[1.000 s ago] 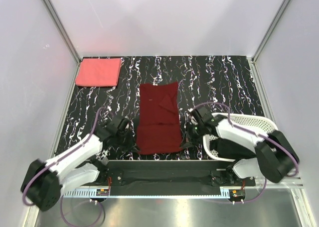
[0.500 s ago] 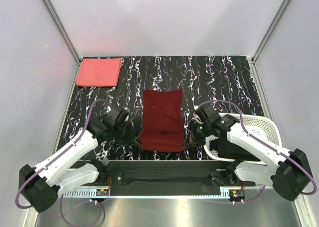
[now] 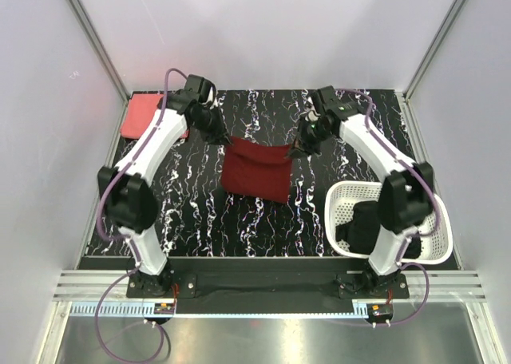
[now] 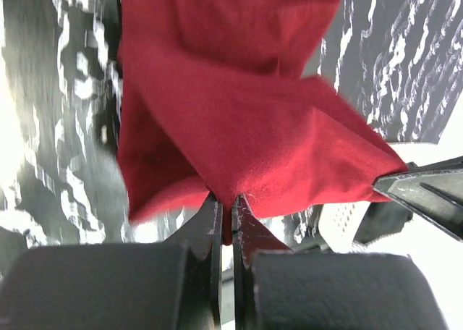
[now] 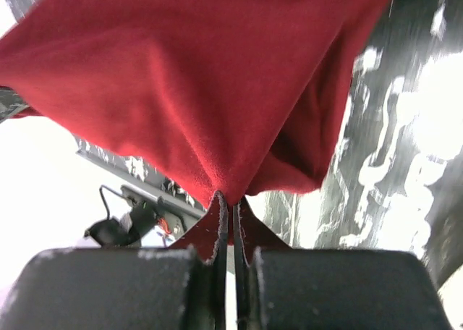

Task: Fold and stack the t-shirts
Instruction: Fold the tshirt

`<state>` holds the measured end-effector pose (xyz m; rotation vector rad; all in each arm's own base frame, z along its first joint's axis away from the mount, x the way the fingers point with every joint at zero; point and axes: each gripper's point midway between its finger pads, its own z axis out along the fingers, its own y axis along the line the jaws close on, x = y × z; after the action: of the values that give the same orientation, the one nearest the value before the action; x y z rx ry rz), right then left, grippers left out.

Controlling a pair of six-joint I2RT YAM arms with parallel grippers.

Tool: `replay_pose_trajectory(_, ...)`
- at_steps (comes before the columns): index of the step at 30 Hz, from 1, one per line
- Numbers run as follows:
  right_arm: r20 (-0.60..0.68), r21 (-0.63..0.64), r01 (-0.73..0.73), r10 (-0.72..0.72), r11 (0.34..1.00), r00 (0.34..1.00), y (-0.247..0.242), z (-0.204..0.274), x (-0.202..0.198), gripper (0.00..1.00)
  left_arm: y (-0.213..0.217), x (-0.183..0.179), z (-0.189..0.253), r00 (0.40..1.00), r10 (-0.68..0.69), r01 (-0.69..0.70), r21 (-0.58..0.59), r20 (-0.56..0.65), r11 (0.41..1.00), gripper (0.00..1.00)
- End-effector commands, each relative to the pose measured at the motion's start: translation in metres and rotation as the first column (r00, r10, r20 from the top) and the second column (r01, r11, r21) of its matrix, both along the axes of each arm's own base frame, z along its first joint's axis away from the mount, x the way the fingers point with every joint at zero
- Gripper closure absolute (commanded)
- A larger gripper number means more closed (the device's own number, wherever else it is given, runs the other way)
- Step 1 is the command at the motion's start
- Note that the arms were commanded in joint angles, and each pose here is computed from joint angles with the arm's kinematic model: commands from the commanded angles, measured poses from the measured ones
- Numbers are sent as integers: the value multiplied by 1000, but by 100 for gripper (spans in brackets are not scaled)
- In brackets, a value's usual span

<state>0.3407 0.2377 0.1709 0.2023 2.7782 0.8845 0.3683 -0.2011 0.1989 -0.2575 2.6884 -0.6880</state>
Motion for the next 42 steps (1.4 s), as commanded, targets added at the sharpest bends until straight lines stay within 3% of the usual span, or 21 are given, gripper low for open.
replay_pose_trajectory(1, 29, -4, -66, 66, 998, 997, 3, 4, 31, 100, -13, 30, 6, 991, -120, 122, -36, 57, 992, 100)
replay_pose_trajectory(9, -21, 69, 23, -21, 997, 1000, 0, -37, 101, 100, -18, 110, -46, 996, -82, 84, -146, 21, 986, 96)
replay_pose_trajectory(11, -22, 101, 33, -31, 994, 999, -2, -35, 117, 100, -15, 127, -63, 998, -57, 56, -190, 4, 980, 100)
replay_pose_trajectory(15, -23, 128, 18, -15, 992, 1000, 3, -40, 129, 100, -15, 138, -60, 998, -40, 51, -223, 56, 974, 100)
replay_pose_trajectory(19, -10, 147, 9, -8, 989, 1000, 3, -19, 113, 100, -11, 126, -32, 994, -52, 73, -222, 100, 972, 100)
replay_pose_trajectory(24, -26, 152, -14, 18, 988, 999, -2, 10, 59, 100, -1, 69, 11, 990, -57, 83, -215, 125, 973, 100)
replay_pose_trajectory(25, -67, 130, -28, 37, 991, 997, 0, -2, 39, 100, 1, 47, -5, 996, -62, 74, -210, 67, 975, 100)
replay_pose_trajectory(27, -49, 129, -44, 51, 991, 998, -3, 9, 14, 100, 1, 21, -7, 997, -62, 70, -201, 47, 977, 100)
replay_pose_trajectory(28, -120, 127, -41, 56, 991, 991, -4, -9, -10, 100, 3, 1, 8, 995, -63, 78, -198, 81, 977, 100)
replay_pose_trajectory(30, -103, 142, -62, 78, 988, 992, -1, 0, -36, 100, 3, -45, -25, 998, -63, 57, -180, -26, 982, 100)
replay_pose_trajectory(31, -150, 120, -61, 79, 991, 986, -5, -15, -56, 100, 0, -65, -14, 997, -71, 71, -189, 7, 979, 100)
replay_pose_trajectory(32, -120, 127, -86, 101, 988, 988, -1, -6, -72, 100, 5, -95, -41, 996, -65, 52, -171, -68, 984, 100)
replay_pose_trajectory(34, -196, 130, -72, 97, 989, 976, -3, -24, -104, 100, 9, -125, -37, 998, -38, 28, -175, -58, 984, 100)
replay_pose_trajectory(36, -202, 160, -76, 108, 984, 973, 1, -24, -126, 100, 12, -162, -65, 989, -25, 2, -156, -143, 988, 100)
replay_pose_trajectory(38, -246, 145, -74, 108, 987, 963, -2, -41, -150, 100, 14, -188, -68, 990, -25, 1, -170, -137, 985, 100)
replay_pose_trajectory(39, -235, 154, -80, 115, 985, 965, -2, -40, -158, 100, 18, -204, -85, 982, -5, -26, -162, -189, 986, 98)
replay_pose_trajectory(42, -283, 158, -42, 86, 987, 955, -8, -55, -179, 100, 20, -222, -95, 979, -12, -25, -178, -201, 984, 97)
